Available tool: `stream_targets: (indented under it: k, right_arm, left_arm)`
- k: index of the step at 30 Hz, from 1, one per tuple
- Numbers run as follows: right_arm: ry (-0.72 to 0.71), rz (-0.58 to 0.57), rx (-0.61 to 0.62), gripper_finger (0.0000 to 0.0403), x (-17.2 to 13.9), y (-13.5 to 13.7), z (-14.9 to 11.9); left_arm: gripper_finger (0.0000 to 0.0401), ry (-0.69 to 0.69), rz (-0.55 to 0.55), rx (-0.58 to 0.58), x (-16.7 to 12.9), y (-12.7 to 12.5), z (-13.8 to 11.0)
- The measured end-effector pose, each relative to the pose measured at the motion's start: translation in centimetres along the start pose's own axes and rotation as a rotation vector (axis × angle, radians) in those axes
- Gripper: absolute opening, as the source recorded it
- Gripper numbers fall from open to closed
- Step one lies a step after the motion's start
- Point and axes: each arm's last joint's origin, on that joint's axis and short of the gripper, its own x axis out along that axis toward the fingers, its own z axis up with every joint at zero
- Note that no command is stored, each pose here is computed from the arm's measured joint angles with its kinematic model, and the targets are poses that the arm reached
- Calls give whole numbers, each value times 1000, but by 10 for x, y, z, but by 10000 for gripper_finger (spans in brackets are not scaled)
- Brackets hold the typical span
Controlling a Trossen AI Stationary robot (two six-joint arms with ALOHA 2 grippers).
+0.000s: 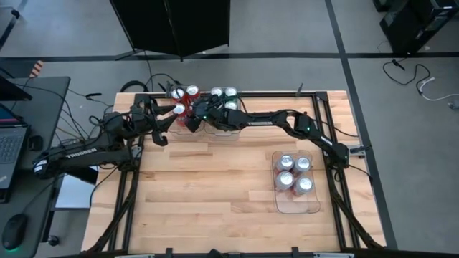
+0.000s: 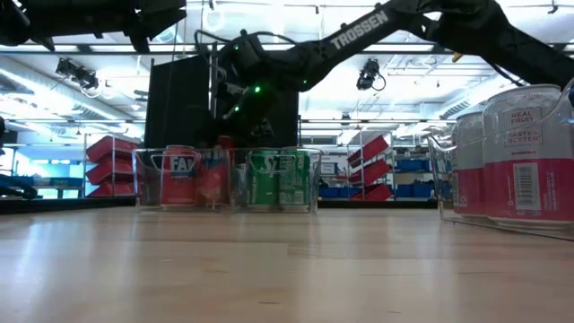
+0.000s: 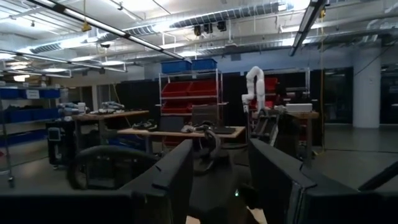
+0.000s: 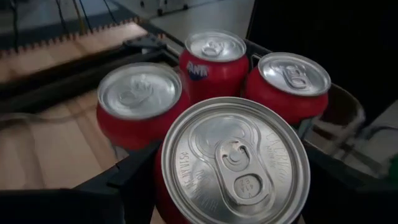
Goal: Sort soda cans
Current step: Put the red soda can into the top left transparent bin
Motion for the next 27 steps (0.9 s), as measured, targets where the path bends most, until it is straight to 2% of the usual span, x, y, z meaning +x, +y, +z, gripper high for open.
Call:
stream_targets:
  k: [12, 16, 18, 27]
  right_arm:
    - [-37, 3, -38, 293, 8, -1, -3]
    - [-34, 4, -34, 325, 8, -1, -3]
    - [-34, 3, -31, 329, 8, -1, -3]
    - [-25, 63, -121, 264, 8, 0, -4]
  left_arm:
    - [157, 25, 6, 1, 0, 0, -2]
    - [157, 25, 6, 1, 0, 0, -2]
    - [157, 25, 6, 2, 0, 0, -2]
    - [157, 37, 5, 2, 0, 0, -4]
